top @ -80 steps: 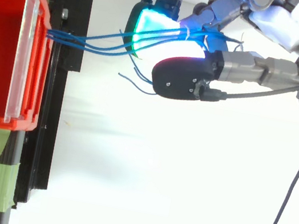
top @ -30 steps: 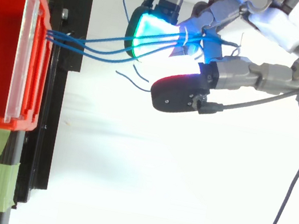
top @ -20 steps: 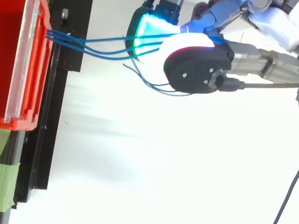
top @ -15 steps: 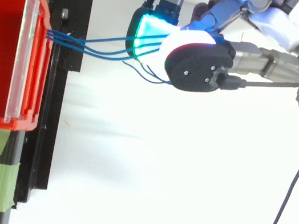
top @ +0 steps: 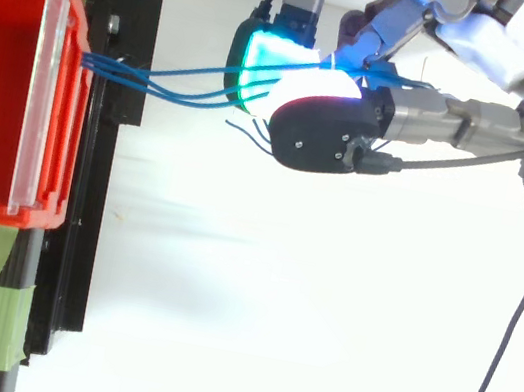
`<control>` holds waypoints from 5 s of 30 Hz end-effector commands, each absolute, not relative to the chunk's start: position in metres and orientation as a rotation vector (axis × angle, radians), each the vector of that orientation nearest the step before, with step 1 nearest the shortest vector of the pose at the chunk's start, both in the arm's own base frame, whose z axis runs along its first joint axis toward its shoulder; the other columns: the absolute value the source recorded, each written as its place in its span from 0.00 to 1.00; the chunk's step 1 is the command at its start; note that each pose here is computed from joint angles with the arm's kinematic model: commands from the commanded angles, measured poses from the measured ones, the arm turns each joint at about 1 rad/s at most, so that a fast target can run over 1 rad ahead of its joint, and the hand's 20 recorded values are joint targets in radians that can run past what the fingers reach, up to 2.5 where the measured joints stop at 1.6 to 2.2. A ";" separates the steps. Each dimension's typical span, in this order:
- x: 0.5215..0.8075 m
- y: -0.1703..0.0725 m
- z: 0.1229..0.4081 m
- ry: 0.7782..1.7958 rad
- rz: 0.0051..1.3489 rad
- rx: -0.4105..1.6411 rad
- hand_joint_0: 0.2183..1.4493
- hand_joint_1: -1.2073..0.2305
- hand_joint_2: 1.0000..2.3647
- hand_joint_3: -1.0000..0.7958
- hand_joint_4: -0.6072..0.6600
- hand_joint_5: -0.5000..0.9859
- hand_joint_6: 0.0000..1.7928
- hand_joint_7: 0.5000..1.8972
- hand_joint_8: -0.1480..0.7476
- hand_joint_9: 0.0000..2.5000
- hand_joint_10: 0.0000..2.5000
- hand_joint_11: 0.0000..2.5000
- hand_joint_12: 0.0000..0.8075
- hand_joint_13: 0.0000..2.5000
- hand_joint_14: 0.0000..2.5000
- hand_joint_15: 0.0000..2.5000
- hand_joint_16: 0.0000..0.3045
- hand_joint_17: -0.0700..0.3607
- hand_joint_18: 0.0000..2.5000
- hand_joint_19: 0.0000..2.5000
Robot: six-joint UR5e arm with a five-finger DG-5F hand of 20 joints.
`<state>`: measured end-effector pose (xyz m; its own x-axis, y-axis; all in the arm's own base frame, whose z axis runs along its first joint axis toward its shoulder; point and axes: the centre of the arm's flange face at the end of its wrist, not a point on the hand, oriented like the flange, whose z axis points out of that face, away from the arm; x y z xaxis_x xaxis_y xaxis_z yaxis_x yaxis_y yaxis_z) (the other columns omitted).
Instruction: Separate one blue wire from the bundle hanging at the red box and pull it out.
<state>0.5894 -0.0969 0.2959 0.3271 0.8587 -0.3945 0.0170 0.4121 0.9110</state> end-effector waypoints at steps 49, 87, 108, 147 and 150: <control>0.590 -0.096 0.296 1.103 0.690 0.998 0.28 0.50 0.00 0.28 0.67 0.19 0.47 0.42 0.58 0.40 0.01 0.48 0.43 0.51 0.29 0.58 0.16 0.42 0.35 0.45; 0.590 -0.093 0.296 1.103 0.691 0.999 0.32 0.22 0.01 0.36 0.63 0.18 0.47 0.46 0.54 0.36 0.01 0.49 0.43 0.49 0.25 0.63 0.17 0.43 0.34 0.45; 0.589 -0.093 0.295 1.109 0.686 1.002 0.33 0.42 0.01 0.36 0.64 0.22 0.45 0.45 0.58 0.47 0.01 0.51 0.41 0.56 0.28 0.60 0.15 0.41 0.38 0.47; 0.590 -0.092 0.295 1.113 0.690 0.999 0.31 0.34 0.02 0.47 0.59 0.25 0.43 0.50 0.58 0.53 0.01 0.55 0.42 0.58 0.29 0.62 0.15 0.41 0.42 0.48; 0.590 -0.092 0.295 1.113 0.690 0.999 0.30 0.31 0.02 0.48 0.59 0.25 0.42 0.52 0.57 0.52 0.01 0.54 0.42 0.57 0.28 0.62 0.16 0.41 0.41 0.48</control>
